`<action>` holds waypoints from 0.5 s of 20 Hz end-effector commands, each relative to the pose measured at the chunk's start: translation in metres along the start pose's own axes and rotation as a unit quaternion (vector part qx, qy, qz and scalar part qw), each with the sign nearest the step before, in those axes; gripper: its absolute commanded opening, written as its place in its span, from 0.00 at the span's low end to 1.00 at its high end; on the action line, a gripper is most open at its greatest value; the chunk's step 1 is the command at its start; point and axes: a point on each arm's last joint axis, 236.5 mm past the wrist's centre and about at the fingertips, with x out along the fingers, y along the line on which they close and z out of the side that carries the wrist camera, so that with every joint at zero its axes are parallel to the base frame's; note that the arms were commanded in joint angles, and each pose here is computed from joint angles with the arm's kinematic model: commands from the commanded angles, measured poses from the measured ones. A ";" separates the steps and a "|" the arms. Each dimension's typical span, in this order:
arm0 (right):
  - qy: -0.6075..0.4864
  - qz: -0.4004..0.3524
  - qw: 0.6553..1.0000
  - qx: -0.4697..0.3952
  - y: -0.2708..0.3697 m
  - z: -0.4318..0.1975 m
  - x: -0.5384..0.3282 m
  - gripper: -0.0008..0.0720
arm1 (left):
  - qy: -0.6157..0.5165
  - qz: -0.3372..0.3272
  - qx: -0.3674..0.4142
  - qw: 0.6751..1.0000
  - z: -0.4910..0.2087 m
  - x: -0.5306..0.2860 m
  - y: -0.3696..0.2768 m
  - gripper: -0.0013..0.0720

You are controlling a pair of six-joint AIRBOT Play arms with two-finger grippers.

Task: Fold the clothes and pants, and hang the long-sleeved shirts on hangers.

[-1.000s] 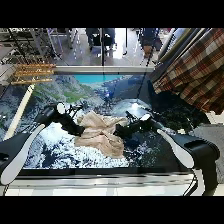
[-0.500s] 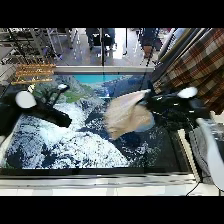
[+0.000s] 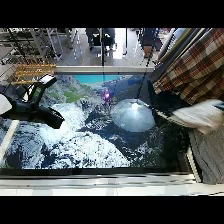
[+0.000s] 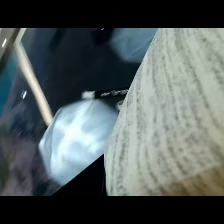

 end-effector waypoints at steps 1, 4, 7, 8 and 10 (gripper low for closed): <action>-0.055 -0.099 0.992 0.063 -0.116 0.013 -0.082 0.03 | 0.013 -0.004 -0.004 1.000 -0.003 0.008 0.002 0.05; -0.065 -0.159 0.977 0.123 -0.194 -0.010 -0.124 0.03 | 0.031 -0.010 -0.021 0.999 -0.007 0.019 0.004 0.05; 0.010 -0.198 0.958 0.209 -0.253 -0.081 -0.114 0.03 | 0.050 -0.016 -0.034 0.998 -0.012 0.035 0.008 0.05; 0.036 -0.205 0.951 0.230 -0.267 -0.103 -0.104 0.04 | 0.055 -0.017 -0.035 0.998 -0.013 0.038 0.009 0.05; 0.056 -0.215 0.941 0.255 -0.285 -0.124 -0.089 0.64 | 0.062 -0.019 -0.036 0.997 -0.015 0.041 0.009 0.05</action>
